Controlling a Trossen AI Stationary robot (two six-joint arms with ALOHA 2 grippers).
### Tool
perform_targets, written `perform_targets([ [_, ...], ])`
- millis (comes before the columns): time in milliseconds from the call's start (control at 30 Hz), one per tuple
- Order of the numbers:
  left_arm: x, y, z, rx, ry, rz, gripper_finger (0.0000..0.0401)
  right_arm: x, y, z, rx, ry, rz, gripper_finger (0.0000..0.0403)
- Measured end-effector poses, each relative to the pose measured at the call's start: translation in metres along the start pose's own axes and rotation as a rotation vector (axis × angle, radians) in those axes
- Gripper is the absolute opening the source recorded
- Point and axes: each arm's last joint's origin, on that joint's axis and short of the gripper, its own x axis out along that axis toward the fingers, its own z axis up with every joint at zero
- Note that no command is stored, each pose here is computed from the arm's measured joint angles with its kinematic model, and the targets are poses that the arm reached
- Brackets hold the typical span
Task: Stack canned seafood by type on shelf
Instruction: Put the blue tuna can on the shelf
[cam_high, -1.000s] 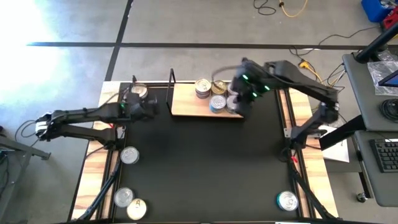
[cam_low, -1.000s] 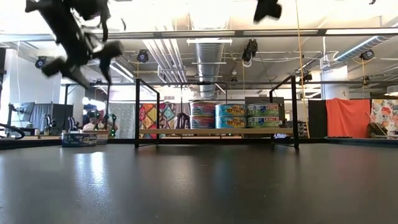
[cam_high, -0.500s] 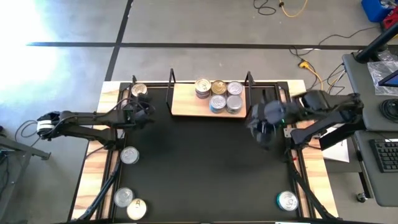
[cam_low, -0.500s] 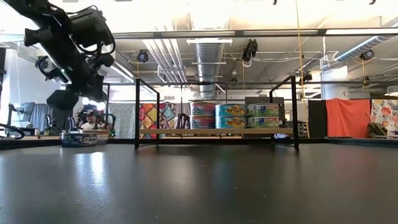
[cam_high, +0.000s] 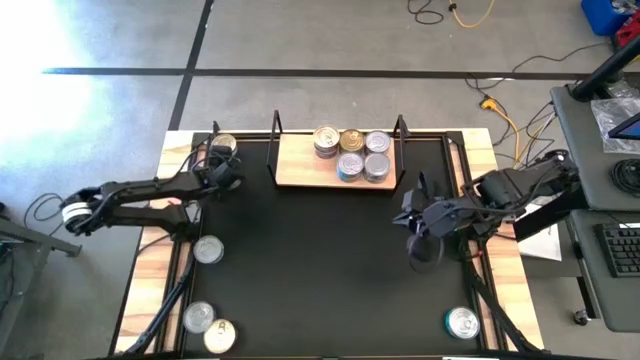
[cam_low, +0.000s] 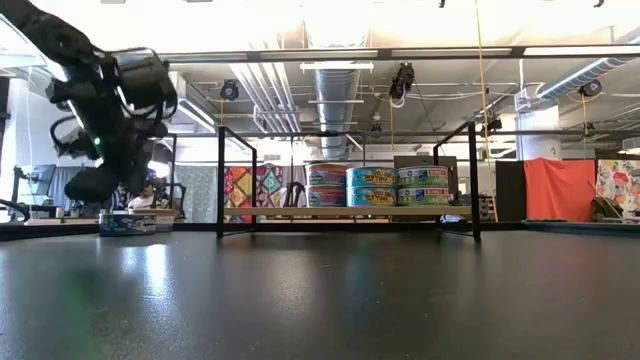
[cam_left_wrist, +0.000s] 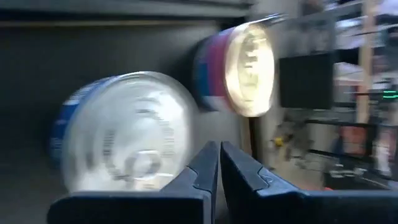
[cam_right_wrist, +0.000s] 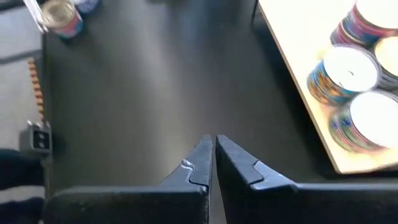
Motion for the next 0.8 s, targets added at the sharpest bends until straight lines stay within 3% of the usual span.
perform_targets([
  [267, 0.019, 0.014, -0.004, 0.039, 0.036, 0.17, 0.0003, 0.003, 0.001, 0.005, -0.007, -0.034, 0.011, 0.0012],
  [400, 0.016, 0.015, -0.013, 0.176, 0.139, 0.181, 0.0003, 0.003, 0.0, 0.006, -0.032, -0.034, 0.006, 0.0012],
  [567, -0.007, 0.026, -0.021, 0.313, 0.29, 0.206, 0.0003, 0.003, 0.0, 0.006, -0.066, -0.034, 0.007, 0.0012],
  [700, -0.038, 0.044, -0.022, 0.387, 0.321, 0.253, 0.0003, 0.002, 0.0, 0.006, -0.09, -0.035, 0.007, 0.0012],
  [800, -0.055, 0.055, -0.026, 0.534, 0.362, 0.254, 0.0003, 0.002, 0.0, 0.006, -0.113, -0.034, 0.007, 0.0012],
])
